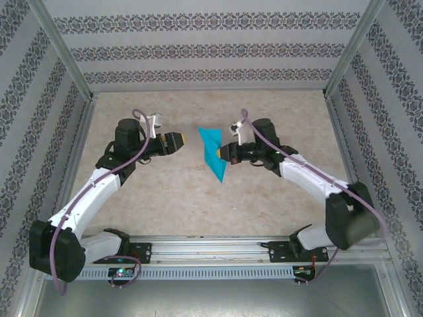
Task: Fold a paper plane with a square sheet of paper (fold left side to right side)
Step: Turn over the paper at the center of the table.
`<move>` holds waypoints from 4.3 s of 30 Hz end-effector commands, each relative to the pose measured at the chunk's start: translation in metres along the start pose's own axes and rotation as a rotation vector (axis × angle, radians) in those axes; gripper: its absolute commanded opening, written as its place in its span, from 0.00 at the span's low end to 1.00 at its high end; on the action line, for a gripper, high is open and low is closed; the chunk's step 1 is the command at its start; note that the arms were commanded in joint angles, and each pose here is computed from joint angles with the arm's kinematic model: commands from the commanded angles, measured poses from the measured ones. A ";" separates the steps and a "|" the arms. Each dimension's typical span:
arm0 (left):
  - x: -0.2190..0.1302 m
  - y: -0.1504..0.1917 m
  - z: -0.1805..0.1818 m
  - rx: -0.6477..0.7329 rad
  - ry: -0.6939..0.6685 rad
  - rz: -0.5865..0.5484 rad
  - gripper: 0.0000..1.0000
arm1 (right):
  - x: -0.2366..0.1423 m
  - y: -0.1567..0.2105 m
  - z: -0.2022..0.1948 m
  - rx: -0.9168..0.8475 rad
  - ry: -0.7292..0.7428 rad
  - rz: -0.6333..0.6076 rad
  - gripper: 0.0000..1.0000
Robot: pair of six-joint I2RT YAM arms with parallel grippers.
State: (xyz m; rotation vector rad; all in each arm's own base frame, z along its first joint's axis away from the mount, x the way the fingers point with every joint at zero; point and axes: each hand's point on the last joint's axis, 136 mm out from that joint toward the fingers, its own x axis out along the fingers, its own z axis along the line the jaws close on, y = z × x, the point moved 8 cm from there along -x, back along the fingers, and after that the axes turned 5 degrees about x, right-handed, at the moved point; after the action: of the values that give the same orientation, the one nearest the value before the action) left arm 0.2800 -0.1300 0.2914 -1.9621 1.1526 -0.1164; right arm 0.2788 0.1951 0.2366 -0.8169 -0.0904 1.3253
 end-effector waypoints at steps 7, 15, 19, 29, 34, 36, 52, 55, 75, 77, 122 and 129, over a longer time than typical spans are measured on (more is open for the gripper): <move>-0.004 -0.042 -0.056 0.034 0.435 -0.038 0.56 | -0.049 -0.028 0.065 -0.127 -0.295 -0.156 0.00; 0.011 -0.037 -0.064 0.040 0.504 0.012 0.54 | -0.052 -0.034 0.083 -0.118 -0.385 -0.166 0.00; 0.017 -0.035 -0.065 0.039 0.512 0.027 0.52 | -0.046 -0.033 0.085 -0.114 -0.398 -0.150 0.00; 0.028 -0.032 -0.070 0.056 0.509 0.053 0.34 | -0.036 -0.032 0.085 -0.094 -0.404 -0.127 0.01; 0.025 -0.032 -0.068 0.071 0.471 0.034 0.23 | -0.036 -0.032 0.080 -0.072 -0.383 -0.139 0.02; 0.025 -0.032 -0.069 0.072 0.465 0.031 0.18 | -0.037 -0.032 0.078 -0.062 -0.375 -0.145 0.05; 0.024 -0.039 -0.072 0.086 0.465 -0.024 0.02 | -0.068 -0.006 0.047 0.069 -0.197 -0.253 0.74; 0.024 -0.039 -0.072 0.086 0.468 -0.022 0.02 | -0.061 0.004 0.049 0.092 -0.211 -0.219 0.85; 0.031 -0.033 -0.070 0.069 0.482 0.008 0.01 | -0.030 -0.022 0.083 0.038 -0.344 -0.141 0.51; 0.032 -0.032 -0.068 0.065 0.478 0.011 0.01 | -0.033 -0.023 0.082 0.042 -0.339 -0.151 0.43; -0.146 -0.015 -0.035 0.330 -0.737 -0.524 0.77 | 0.077 0.051 0.008 -0.593 1.517 0.331 0.00; -0.145 -0.016 -0.034 0.336 -0.736 -0.510 0.77 | 0.122 0.078 -0.024 -0.553 1.528 0.445 0.02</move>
State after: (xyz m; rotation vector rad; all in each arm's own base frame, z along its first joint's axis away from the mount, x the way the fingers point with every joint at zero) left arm 0.1931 -0.0411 0.3703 -1.7579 0.1440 0.1046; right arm 0.2616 0.2890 0.1267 -2.2222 0.9859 0.7670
